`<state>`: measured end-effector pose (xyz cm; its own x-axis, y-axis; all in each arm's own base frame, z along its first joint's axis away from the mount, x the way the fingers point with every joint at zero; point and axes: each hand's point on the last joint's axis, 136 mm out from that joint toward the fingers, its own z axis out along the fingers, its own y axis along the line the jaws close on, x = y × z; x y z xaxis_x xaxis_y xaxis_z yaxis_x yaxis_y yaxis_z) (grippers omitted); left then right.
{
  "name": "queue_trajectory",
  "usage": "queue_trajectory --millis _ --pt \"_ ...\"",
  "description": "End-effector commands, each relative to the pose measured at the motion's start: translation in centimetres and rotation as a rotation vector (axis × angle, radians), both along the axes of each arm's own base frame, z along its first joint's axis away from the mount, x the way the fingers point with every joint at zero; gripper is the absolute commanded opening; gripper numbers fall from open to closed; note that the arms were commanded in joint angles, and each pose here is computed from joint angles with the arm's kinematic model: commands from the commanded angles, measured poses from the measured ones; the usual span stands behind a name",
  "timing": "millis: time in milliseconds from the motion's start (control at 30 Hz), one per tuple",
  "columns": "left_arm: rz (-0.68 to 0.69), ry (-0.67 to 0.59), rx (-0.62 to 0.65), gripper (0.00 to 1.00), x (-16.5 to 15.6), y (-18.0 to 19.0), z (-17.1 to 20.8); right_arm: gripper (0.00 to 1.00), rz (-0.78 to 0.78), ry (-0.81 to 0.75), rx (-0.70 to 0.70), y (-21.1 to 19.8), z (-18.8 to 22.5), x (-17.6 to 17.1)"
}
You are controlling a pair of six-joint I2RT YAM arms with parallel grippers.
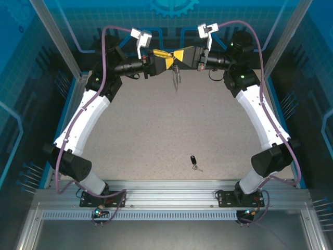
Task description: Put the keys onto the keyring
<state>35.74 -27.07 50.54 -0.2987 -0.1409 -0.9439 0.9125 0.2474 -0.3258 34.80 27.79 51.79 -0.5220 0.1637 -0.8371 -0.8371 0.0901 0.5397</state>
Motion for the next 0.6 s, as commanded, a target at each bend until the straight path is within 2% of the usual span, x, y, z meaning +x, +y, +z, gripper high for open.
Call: queue_trajectory --millis 0,233,400,567 --pt "-0.008 -0.038 -0.022 0.34 -1.07 0.45 1.32 0.00 0.004 -0.060 0.030 0.13 1.92 -0.88" --pt "-0.005 -0.048 -0.044 0.35 -0.84 0.43 1.73 0.00 0.005 -0.057 0.029 0.14 1.86 -0.80" --pt "-0.007 -0.047 -0.045 0.28 -0.78 0.40 1.68 0.00 0.005 -0.056 0.029 0.21 1.80 -0.67" --pt "-0.015 -0.052 -0.049 0.17 -0.83 0.33 1.76 0.00 0.005 -0.055 0.029 0.24 1.78 -0.59"
